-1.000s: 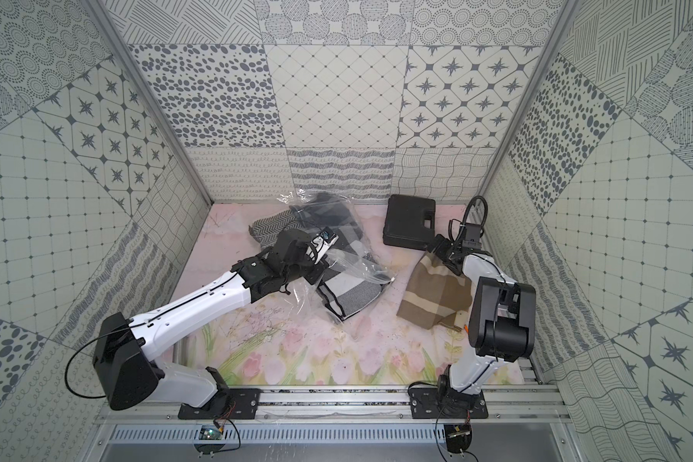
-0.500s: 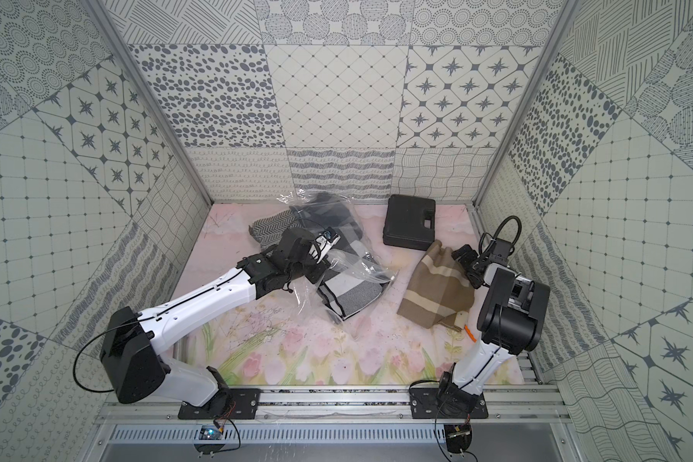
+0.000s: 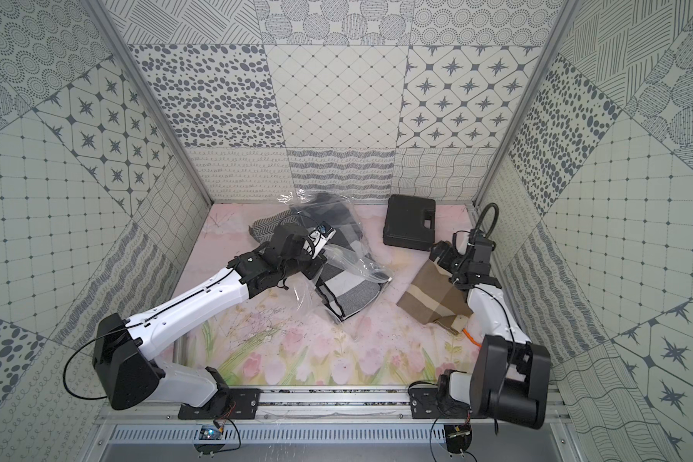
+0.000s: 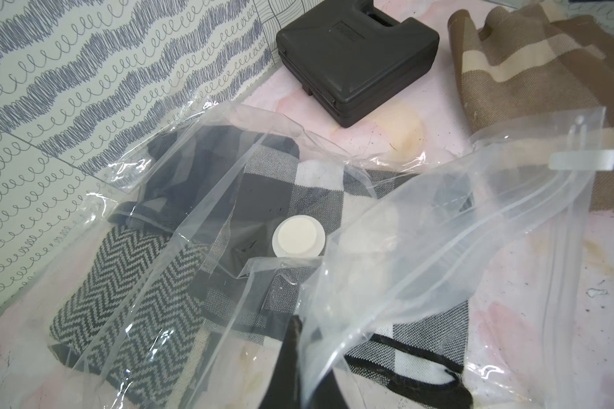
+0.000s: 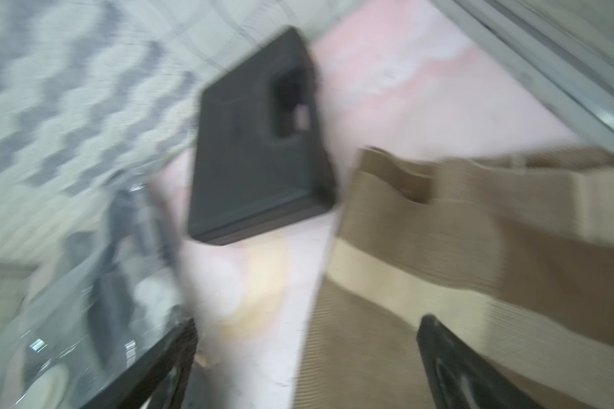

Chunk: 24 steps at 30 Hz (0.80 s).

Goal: Take the blanket out of the vacuum bag
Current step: Take out the blanket from the vacuum bag.

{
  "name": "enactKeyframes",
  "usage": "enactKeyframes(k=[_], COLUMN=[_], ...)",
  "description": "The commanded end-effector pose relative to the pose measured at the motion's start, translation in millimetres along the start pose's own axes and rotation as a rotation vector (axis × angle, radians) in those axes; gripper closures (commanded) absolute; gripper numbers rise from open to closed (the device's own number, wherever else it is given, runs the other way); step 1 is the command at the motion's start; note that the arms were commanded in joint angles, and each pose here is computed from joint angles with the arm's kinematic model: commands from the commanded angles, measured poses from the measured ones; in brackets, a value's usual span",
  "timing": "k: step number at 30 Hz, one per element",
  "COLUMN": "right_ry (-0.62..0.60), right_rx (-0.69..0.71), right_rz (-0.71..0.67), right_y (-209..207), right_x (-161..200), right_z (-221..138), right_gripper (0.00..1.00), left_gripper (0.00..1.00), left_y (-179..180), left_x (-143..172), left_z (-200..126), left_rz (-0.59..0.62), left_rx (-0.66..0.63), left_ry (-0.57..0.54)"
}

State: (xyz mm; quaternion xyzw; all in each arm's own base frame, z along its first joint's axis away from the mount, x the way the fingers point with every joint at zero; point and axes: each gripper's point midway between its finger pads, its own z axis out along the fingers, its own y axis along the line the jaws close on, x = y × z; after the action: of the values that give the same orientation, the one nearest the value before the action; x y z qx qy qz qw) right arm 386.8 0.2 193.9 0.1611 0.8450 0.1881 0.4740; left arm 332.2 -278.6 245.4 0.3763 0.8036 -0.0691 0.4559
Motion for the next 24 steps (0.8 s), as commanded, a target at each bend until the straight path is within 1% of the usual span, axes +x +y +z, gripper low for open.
enactKeyframes(k=[1, 4, 5, 6, 9, 10, 11, 14, 17, 22, 24], right_ry=[-0.12, -0.026, -0.01, 0.017, 0.097, 0.115, 0.123, 0.124, 0.176, 0.226, 0.229], right_rx=[-0.168, -0.304, -0.324, -0.315, -0.354, -0.376, -0.362, -0.359, -0.401, -0.445, -0.469], right_rz=[-0.053, 0.044, 0.058, 0.086, 0.198, 0.22, 0.231, 0.187, 0.201, 0.178, 0.176], right_y=[57.0, 97.1, 108.6, 115.1, 135.0, 143.0, 146.1, 162.0, 177.9, 201.3, 210.2], right_x=[-31.4, -11.3, -3.5, 9.6, 51.2, 64.9, 76.2, 96.1, 115.2, 164.9, 176.1], right_z=[-28.2, -45.6, -52.9, -57.8, -68.9, -73.5, -77.6, -96.1, -102.5, -98.6, -94.6], right_gripper=[0.0, 0.0, 0.0, 0.01, 0.0, 0.01, 0.0, 0.0, 0.0, 0.0, 0.0], left_gripper=[1.0, 1.0, 1.0, 1.0, 1.0, 1.0, 1.0, 1.0, 1.0, 1.0, 1.0], left_y=[-1.5, 3.7, 4.6, 3.7, -0.7, -2.8, -3.6, -2.9, -5.1, -9.1, -9.8], left_x=[-21.9, -29.1, -28.8, -26.9, -16.2, -12.0, -7.2, 15.8, 36.6, 38.1, 37.0], left_z=[-11.3, -20.3, -21.3, -20.9, -15.1, -13.1, -10.9, -1.2, 8.5, 8.7, 7.2], left_rz=[-0.024, -0.035, -0.037, -0.038, -0.052, -0.058, -0.063, -0.066, -0.063, -0.074, -0.072], left_rx=[0.052, 0.026, 0.02, 0.022, 0.039, 0.045, 0.039, -0.002, -0.015, -0.013, -0.014], left_ry=[-0.077, -0.134, -0.139, -0.136, -0.109, -0.11, -0.113, -0.106, -0.081, -0.092, -0.094])
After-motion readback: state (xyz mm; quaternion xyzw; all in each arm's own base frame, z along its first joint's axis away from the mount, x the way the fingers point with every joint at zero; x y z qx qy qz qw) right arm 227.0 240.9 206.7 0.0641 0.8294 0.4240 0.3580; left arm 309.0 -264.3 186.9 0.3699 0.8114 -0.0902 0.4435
